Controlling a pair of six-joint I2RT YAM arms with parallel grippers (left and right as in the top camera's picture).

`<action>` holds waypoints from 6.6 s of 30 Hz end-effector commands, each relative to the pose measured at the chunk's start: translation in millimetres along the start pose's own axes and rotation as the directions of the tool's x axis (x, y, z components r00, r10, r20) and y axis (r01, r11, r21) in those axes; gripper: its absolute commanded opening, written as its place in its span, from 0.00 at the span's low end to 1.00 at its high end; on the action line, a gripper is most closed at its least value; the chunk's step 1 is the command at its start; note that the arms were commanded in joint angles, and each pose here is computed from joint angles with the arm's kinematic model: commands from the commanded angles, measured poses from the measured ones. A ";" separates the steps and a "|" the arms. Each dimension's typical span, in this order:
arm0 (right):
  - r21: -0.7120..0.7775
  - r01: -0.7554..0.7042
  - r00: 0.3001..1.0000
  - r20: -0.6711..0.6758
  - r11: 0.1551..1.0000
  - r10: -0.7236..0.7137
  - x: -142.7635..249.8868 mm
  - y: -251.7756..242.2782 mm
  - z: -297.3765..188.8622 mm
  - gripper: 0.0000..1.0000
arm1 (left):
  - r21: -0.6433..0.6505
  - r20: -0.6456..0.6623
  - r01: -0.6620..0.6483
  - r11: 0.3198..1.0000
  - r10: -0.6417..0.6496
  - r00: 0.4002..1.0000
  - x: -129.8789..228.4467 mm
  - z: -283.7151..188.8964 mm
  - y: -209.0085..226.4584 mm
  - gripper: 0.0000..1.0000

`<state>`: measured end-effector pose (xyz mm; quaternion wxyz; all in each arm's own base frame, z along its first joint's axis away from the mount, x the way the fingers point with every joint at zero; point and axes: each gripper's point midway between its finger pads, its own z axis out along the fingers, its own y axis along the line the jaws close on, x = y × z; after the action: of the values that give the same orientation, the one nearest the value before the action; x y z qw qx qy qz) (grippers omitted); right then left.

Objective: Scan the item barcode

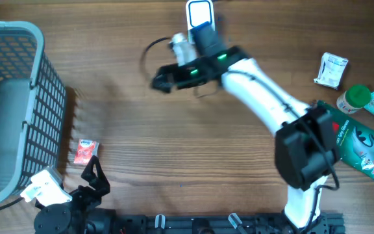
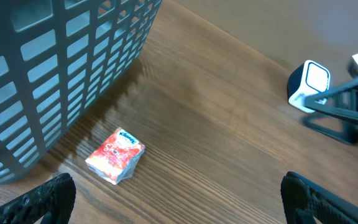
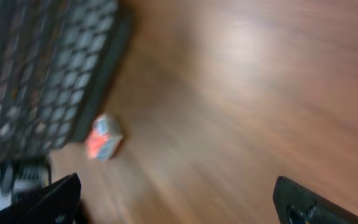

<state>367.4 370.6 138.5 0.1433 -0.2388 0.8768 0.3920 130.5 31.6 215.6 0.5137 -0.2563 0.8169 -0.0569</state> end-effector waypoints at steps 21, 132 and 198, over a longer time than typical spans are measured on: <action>0.085 -0.279 0.957 -0.056 0.956 0.284 23.0 -51.5 37.4 0.04 | 0.005 0.001 0.011 1.000 -0.011 1.000 0.1 0.0 -0.8 1.00; 0.477 -0.239 0.967 0.040 0.846 0.250 211.8 -82.8 -40.4 1.00 | -0.123 0.866 0.021 0.992 0.097 0.490 -299.3 -124.3 -83.3 1.00; -0.408 0.355 0.933 0.097 0.841 -0.347 185.7 104.5 -75.1 0.04 | 0.259 0.878 -0.112 0.959 -0.185 0.442 -221.0 -223.7 -26.6 1.00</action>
<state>142.8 318.7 177.5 0.1457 -0.4160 0.6976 0.5648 -1.7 111.8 509.6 0.8892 -0.2925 0.3518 -0.0090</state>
